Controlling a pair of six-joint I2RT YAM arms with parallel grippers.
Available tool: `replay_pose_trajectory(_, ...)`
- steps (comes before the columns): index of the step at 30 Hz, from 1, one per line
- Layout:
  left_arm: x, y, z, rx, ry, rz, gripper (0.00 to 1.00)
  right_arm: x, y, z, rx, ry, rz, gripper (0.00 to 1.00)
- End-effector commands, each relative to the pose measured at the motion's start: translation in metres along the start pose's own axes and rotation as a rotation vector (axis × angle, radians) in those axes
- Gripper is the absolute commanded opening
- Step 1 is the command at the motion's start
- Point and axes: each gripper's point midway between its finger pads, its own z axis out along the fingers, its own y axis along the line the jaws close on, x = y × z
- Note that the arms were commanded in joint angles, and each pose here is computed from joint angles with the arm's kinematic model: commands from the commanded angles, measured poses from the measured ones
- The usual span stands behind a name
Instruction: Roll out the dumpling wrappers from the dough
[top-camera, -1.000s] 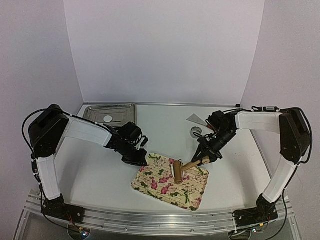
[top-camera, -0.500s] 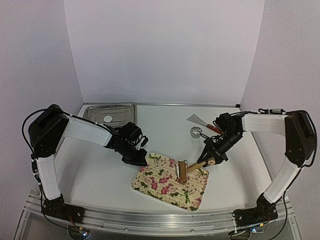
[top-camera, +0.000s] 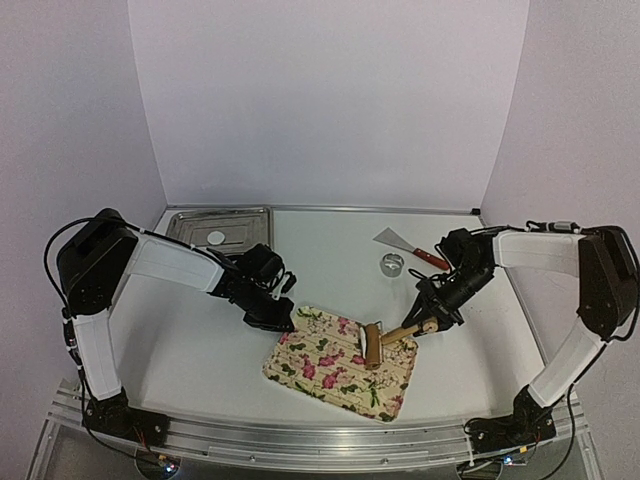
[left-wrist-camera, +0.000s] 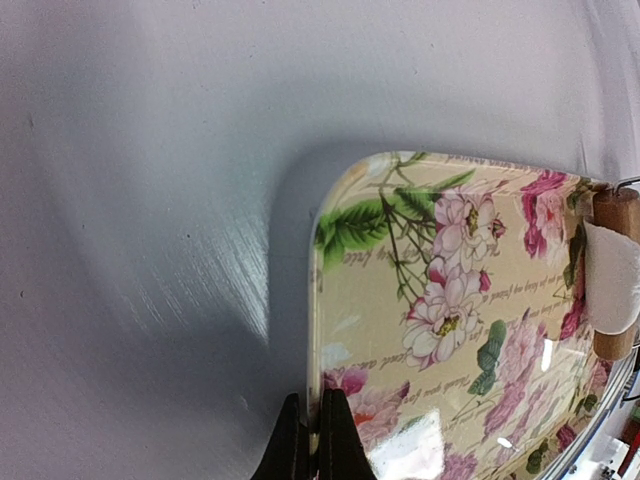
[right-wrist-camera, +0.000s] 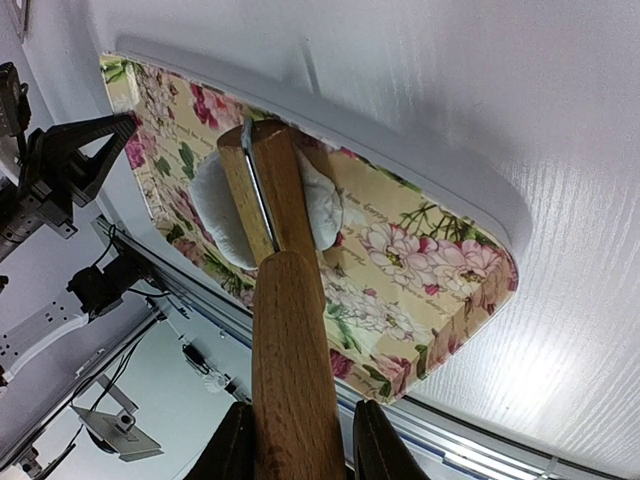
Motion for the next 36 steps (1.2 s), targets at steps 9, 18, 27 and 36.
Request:
replay_pose_trajectory(9, 0.024, 0.073, -0.014, -0.255, 0.049, -0.088, 0.00, 0.049, -0.159, -0.031, 0.727, 0.037, 0.288, 0.00)
replay_pose_trajectory(18, 0.025, 0.074, -0.017, -0.257, 0.039, -0.095, 0.00, 0.048, -0.159, -0.038, 0.716, 0.022, 0.299, 0.00)
replay_pose_trajectory(27, 0.019, 0.062, -0.016, -0.187, 0.022, -0.071, 0.00, 0.035, -0.143, -0.040, 0.662, -0.002, 0.250, 0.00)
replay_pose_trajectory(36, 0.008, 0.044, -0.017, -0.110, -0.001, -0.037, 0.00, 0.006, -0.036, -0.052, 0.314, -0.104, 0.029, 0.00)
